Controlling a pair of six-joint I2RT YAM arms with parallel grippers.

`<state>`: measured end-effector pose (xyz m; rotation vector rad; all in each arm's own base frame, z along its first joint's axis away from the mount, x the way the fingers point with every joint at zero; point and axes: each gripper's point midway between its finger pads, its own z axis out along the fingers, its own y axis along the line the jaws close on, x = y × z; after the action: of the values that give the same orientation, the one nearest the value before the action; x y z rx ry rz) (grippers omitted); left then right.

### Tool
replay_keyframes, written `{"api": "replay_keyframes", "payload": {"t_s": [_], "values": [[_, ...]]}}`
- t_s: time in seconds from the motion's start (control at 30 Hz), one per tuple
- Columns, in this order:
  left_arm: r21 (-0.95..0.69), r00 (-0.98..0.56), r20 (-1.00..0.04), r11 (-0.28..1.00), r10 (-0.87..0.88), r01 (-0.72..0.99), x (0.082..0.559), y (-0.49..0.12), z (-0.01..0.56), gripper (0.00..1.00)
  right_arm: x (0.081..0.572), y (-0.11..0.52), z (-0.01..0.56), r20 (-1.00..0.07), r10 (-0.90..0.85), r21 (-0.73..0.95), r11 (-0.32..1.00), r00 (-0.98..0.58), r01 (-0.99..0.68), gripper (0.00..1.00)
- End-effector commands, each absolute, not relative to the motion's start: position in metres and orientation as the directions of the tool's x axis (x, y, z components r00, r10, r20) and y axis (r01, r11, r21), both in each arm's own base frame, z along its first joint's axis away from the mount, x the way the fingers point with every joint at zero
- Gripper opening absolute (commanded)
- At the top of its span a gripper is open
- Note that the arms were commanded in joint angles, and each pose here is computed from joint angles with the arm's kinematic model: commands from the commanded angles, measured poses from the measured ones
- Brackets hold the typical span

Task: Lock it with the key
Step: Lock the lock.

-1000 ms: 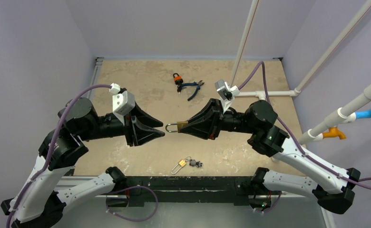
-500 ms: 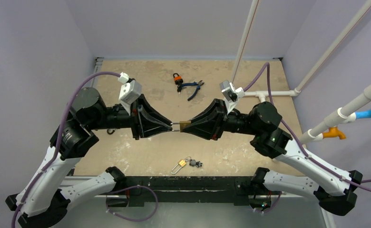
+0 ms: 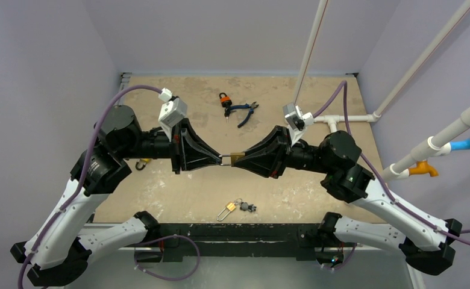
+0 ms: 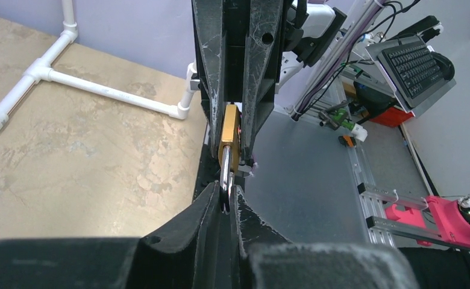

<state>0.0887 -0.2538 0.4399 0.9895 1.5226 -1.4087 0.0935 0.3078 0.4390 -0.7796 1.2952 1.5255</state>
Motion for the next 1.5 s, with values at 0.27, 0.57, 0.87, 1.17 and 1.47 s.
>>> {"api": "replay_keyframes", "payload": {"t_s": [0.27, 0.57, 0.87, 1.17, 1.47], "values": [[-0.346, -0.346, -0.938, 0.018, -0.004, 0.938, 0.080, -0.252, 0.451, 0.08, 0.096, 0.299, 0.469, -0.900, 0.342, 0.299, 0.033, -0.270, -0.954, 0.00], [-0.426, -0.426, -0.904, 0.043, 0.003, 0.904, 0.090, -0.260, 0.445, 0.00, 0.104, 0.305, 0.461, -0.903, 0.336, 0.305, 0.057, -0.269, -0.951, 0.00], [-0.472, -0.473, -0.881, 0.050, 0.004, 0.880, 0.101, -0.271, 0.440, 0.00, 0.105, 0.322, 0.447, -0.905, 0.290, 0.327, 0.010, -0.310, -0.945, 0.00], [-0.511, -0.514, -0.858, 0.126, -0.005, 0.851, 0.125, -0.282, 0.432, 0.00, 0.103, 0.329, 0.440, -0.896, 0.277, 0.356, -0.017, -0.346, -0.934, 0.00], [-0.527, -0.533, -0.846, 0.149, 0.005, 0.837, 0.130, -0.292, 0.429, 0.00, 0.106, 0.338, 0.434, -0.890, 0.261, 0.380, -0.026, -0.374, -0.924, 0.00]]}}
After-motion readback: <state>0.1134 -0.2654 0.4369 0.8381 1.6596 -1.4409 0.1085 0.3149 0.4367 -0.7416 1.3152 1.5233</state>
